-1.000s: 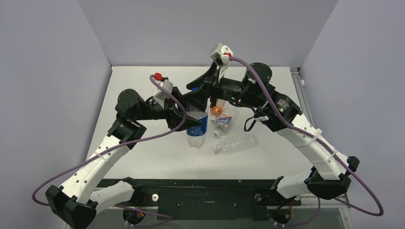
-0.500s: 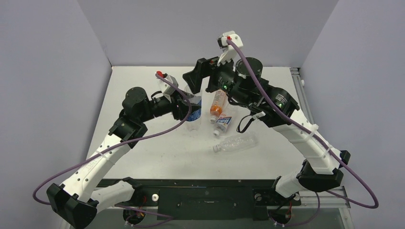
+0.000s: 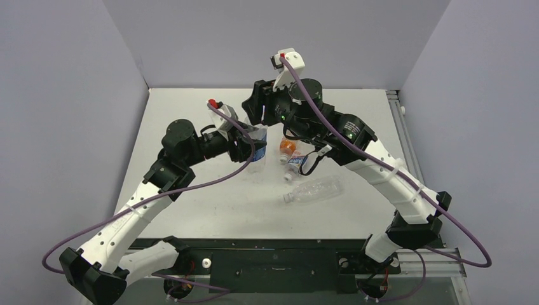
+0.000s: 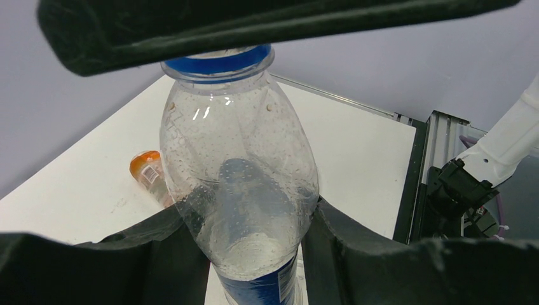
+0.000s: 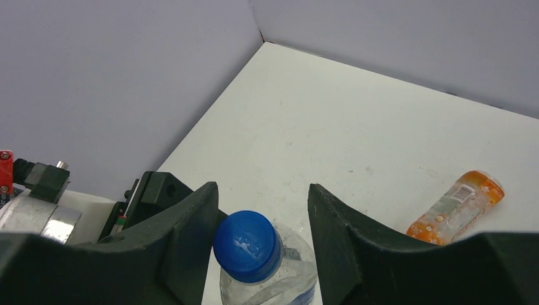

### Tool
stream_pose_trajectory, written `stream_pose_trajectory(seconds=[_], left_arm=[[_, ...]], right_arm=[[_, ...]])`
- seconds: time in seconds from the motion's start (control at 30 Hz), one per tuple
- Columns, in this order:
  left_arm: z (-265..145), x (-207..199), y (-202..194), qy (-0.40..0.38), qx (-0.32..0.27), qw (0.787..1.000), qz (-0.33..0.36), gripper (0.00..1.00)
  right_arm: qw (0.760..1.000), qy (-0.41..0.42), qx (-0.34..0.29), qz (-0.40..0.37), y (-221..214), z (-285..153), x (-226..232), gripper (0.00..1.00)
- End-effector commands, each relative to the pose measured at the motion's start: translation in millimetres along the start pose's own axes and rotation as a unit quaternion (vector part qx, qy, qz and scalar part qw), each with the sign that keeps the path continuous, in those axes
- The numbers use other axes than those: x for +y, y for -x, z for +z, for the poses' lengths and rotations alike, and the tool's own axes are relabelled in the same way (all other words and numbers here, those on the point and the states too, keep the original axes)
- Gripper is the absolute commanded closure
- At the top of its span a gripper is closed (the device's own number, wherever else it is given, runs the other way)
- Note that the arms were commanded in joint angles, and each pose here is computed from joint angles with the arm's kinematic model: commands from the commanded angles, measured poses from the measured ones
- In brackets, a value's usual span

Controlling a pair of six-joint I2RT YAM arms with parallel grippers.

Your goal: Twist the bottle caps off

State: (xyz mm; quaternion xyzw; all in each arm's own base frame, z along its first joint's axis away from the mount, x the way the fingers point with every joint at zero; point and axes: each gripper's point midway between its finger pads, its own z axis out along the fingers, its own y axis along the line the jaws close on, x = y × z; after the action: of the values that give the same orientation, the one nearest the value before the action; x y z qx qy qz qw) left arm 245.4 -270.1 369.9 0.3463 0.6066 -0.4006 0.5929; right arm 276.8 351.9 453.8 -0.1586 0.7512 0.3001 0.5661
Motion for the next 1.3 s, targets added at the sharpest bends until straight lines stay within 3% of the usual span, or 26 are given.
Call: stream_pose_trajectory(seconds=[0.0,0.17,0.27,0.37,0.57,0.73,0.9,1.03,1.13,1.2,1.23,1.27], left_arm=[[-4.1,-6.4,19.5,-0.002,-0.025,1.000,0.015,1.00],[-4.0,-8.3,21.0,-0.006,-0.026,1.000,0.008,1.00],[-4.6,-12.2,23.4,-0.013,-0.029,0.999,0.001,1.00],[-5.1,-17.2,28.7,-0.024,-0.035,0.999,-0.005,1.00],[-9.7,-44.3,44.0,-0.091,-0.052,0.994,-0.031,1.00],[-18.6,-75.9,50.5,-0.177,-0.050,0.981,-0.056,1.00],[-27.2,-97.5,52.6,-0.243,-0.036,0.967,-0.074,1.00],[-29.2,-102.6,52.1,-0.260,-0.030,0.962,-0.078,1.00],[-27.6,-100.1,50.7,-0.256,-0.031,0.964,-0.072,1.00],[-22.0,-91.2,48.6,-0.232,-0.036,0.970,-0.062,1.00],[-19.8,-87.2,44.7,-0.221,-0.030,0.973,-0.065,1.00],[-15.4,-78.4,44.4,-0.197,-0.035,0.978,-0.054,1.00]], right_arm=[[0.999,0.013,-0.029,0.011,22.1,-2.3,11.0,0.52],[1.000,0.012,-0.025,0.006,17.4,-2.5,10.2,0.67],[0.999,0.013,-0.032,0.006,21.7,-7.9,9.1,0.88],[0.999,0.026,-0.034,-0.007,23.4,-13.4,11.1,0.99],[0.983,0.176,-0.023,-0.055,21.0,-41.7,43.1,1.00],[0.931,0.362,-0.025,-0.047,16.2,-90.8,75.2,1.00],[0.887,0.460,-0.012,-0.048,14.2,-118.6,93.5,1.00],[0.878,0.477,-0.012,-0.050,13.7,-126.3,96.8,1.00],[0.895,0.442,-0.022,-0.053,19.6,-120.1,88.1,1.00],[0.936,0.347,-0.049,-0.044,33.3,-99.9,65.3,0.67],[0.964,0.252,-0.076,-0.031,46.1,-83.1,38.6,0.58],[0.974,0.209,-0.082,-0.028,49.1,-79.6,27.6,0.31]])
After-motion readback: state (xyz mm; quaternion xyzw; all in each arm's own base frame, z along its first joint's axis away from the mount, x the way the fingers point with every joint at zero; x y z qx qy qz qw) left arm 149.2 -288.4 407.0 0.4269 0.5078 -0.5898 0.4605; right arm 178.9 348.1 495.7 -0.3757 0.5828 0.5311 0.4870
